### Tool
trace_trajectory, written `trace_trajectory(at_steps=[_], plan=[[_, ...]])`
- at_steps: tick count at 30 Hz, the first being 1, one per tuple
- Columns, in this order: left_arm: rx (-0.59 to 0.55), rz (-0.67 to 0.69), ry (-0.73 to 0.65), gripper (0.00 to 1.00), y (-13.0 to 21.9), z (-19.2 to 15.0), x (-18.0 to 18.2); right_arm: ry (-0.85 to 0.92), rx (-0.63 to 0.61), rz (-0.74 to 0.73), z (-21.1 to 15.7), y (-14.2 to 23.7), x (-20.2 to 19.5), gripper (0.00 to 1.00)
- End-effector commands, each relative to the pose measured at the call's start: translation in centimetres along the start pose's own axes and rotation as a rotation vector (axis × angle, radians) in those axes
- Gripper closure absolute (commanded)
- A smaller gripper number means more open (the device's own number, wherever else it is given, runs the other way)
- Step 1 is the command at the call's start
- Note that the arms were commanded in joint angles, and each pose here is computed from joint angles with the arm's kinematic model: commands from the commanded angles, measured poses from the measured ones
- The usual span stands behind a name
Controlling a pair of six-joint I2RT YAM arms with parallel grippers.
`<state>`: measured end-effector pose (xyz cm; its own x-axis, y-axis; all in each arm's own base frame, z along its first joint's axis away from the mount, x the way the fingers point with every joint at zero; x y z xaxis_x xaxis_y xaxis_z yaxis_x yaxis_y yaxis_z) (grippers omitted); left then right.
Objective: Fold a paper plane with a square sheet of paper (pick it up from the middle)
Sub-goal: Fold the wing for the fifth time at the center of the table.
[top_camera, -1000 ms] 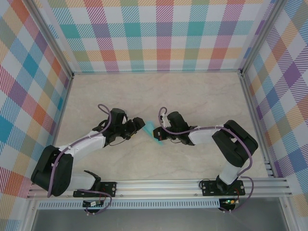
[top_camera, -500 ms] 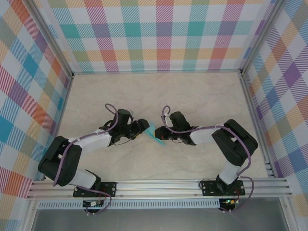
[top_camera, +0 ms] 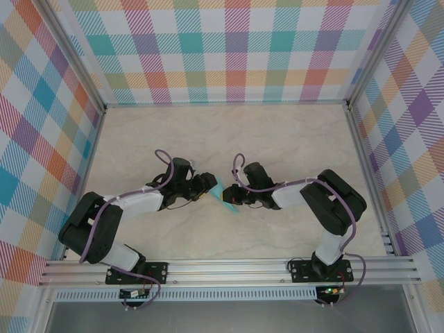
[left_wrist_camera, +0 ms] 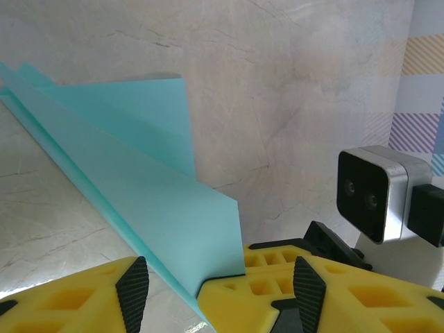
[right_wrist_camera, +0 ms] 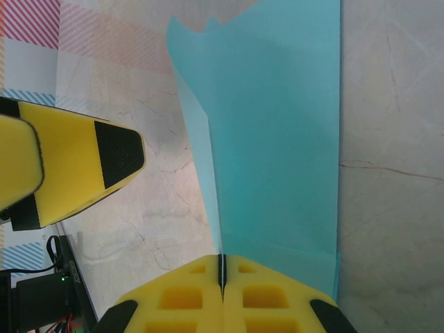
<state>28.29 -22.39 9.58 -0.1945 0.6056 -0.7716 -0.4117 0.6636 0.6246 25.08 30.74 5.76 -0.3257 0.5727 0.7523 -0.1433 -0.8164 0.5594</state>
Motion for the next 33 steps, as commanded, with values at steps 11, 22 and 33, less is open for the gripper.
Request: trace_trajectory(at_steps=[11, 22, 33], plan=[[0.062, -0.058, -0.03, 0.41, -1.1, -1.3, -0.2, -0.075, 0.049, 0.03, -0.8, -0.5, -1.2, 0.96], [0.095, -0.066, -0.043, 0.43, -2.0, -1.7, -0.5, -0.112, 0.059, 0.027, -0.9, -0.5, -1.9, 0.98], [0.12, -0.072, -0.059, 0.47, -2.9, -2.0, -0.5, -0.172, 0.071, 0.044, -0.9, -0.6, -2.6, 1.0]])
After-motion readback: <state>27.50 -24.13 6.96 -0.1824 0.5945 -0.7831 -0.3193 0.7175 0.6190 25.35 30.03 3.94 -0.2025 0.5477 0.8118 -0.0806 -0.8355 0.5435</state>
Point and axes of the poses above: each hand's point on the last joint's axis, 136 mm out from that joint toward the fingers, its own y axis back along the fingers, its own x axis along the line the jaws close on, z = x × y, the point moved 3 cm from there along y, back along the fingers, and after that the axes turned 4 degrees about y, right-handed, at the moved point
